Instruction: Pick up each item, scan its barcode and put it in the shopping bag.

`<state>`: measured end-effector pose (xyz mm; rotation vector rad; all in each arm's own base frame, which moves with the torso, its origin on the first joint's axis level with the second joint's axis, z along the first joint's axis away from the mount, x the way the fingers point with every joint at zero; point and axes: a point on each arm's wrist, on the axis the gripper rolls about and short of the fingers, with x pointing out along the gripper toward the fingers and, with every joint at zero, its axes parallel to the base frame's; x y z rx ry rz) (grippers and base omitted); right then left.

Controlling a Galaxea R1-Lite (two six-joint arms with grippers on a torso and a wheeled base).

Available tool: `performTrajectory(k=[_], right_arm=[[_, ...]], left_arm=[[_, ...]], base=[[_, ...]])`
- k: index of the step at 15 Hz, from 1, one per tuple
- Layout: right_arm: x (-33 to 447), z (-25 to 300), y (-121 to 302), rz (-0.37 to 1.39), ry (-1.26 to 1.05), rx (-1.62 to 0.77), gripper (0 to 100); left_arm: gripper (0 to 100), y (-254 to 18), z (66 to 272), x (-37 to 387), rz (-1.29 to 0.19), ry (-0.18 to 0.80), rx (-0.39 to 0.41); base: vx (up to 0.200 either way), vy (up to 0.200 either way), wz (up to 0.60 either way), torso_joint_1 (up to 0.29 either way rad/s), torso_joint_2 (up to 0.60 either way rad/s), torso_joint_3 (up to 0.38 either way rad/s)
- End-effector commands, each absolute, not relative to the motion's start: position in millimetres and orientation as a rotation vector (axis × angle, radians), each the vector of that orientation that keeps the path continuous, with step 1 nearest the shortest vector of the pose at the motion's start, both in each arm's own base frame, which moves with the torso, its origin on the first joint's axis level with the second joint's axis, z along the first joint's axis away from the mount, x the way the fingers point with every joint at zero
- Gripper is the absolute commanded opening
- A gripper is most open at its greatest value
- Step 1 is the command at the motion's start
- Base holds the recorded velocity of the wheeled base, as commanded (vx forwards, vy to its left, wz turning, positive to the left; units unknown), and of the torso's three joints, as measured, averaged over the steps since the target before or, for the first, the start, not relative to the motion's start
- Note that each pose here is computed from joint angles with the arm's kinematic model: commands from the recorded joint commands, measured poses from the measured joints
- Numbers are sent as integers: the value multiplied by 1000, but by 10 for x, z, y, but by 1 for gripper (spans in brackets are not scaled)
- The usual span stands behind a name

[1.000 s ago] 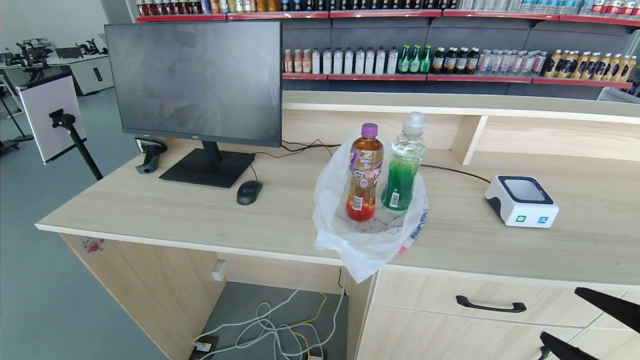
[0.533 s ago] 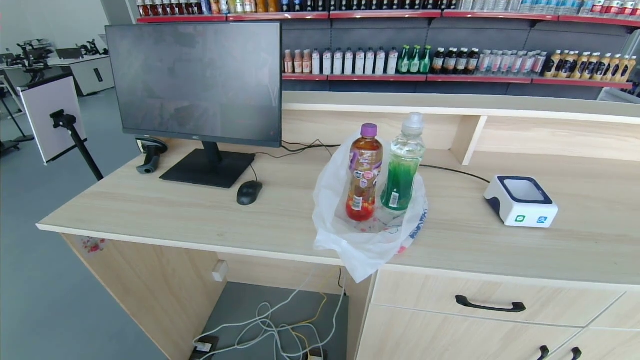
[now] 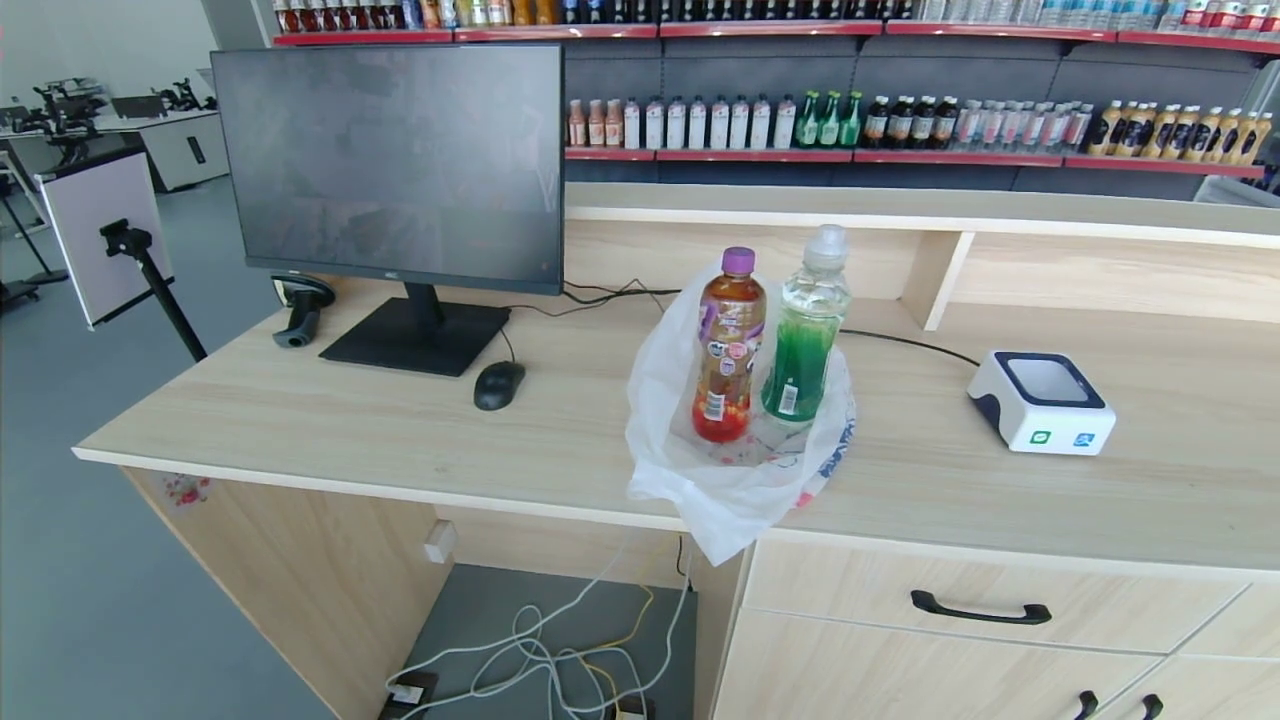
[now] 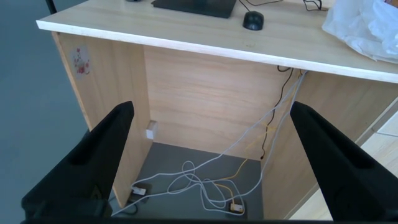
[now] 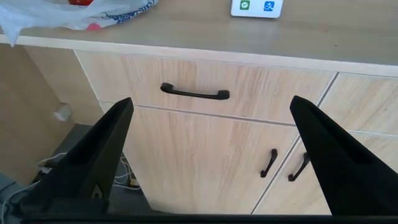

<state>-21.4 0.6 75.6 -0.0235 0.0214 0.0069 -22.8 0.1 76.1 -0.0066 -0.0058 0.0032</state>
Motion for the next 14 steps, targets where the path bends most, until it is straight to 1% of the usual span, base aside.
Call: performTrajectory(k=[1,4,6,9,12,14], right_arm=[[-228,752,5,11,3,-5,100],[-228,752,5,15,3,-20,100],[-228,752,5,15,3,-21,100],[-228,752,5,15,3,-26,100],[-228,752,5,15,3,-26,100],[-228,752,5,15,3,-25,100]], left_arm=[[100,0,761,-227,5,-5,-8],[100,0,761,-227,5,-5,-11],[100,0,761,-227,5,-5,-11],[100,0,761,-227,5,-5,-11],[100,1,761,-227,9,-5,-31],[100,1,761,-227,9,-5,-26]], base=[[0,0,0,0,0,0],[0,0,-600,1,7,-2],[0,-200,-600,10,2,0],[0,-200,0,9,4,5],[0,-200,0,4,1,4],[0,-200,0,0,2,-2]])
